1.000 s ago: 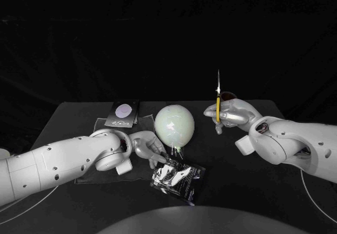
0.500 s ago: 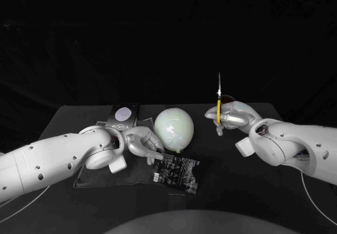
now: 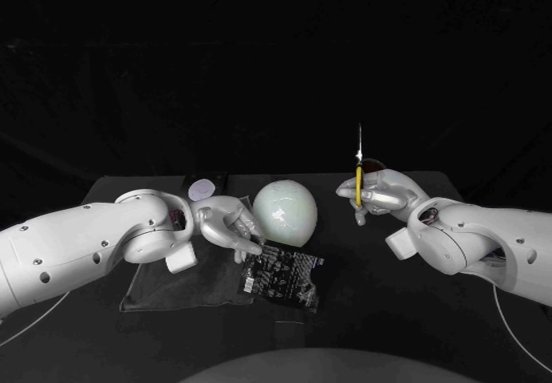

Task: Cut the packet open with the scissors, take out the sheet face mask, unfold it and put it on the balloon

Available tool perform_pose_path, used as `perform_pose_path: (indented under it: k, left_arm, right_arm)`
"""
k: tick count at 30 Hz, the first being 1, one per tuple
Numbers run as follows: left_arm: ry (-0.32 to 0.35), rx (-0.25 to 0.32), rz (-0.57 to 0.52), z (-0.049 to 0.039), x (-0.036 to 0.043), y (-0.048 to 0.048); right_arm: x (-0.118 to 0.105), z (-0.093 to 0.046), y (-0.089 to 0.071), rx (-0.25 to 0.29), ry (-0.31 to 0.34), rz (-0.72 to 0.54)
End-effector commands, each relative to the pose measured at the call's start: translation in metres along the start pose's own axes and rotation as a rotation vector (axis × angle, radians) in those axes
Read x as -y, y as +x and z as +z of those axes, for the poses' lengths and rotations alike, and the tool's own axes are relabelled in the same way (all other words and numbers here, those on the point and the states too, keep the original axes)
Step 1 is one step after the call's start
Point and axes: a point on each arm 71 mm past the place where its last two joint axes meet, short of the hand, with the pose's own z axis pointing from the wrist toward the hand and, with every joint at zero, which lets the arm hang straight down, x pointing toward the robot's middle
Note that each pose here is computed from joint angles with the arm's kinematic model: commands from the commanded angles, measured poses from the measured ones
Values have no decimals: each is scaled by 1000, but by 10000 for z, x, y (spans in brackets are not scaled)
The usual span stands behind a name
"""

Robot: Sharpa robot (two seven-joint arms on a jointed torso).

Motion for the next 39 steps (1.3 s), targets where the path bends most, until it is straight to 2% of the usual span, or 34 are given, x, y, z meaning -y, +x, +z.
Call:
perform_pose_path:
  k: [1, 6, 10, 14, 19, 26, 39]
  left_arm:
    - [50, -23, -60, -26, 97, -36]
    - [109, 82, -95, -90, 236, -306]
    - [155, 149, -138, -111, 314, -460]
    - [198, 234, -198, -129, 366, -598]
    - [223, 334, -269, -149, 358, -744]
    - [228, 394, -297, -132, 346, -842]
    - [229, 400, -291, -94, 367, -854]
  right_arm:
    - [-6, 12, -12, 0, -17, -1]
    - [1, 37, -33, 1, -24, 4]
    - [-17, 44, -21, 5, -44, -12]
    - [-50, 40, 25, -5, -66, -30]
    - [-78, 35, 60, -11, -87, -38]
    - [-128, 12, 124, -28, -119, -15]
    - [-161, 21, 193, -35, -122, 21]
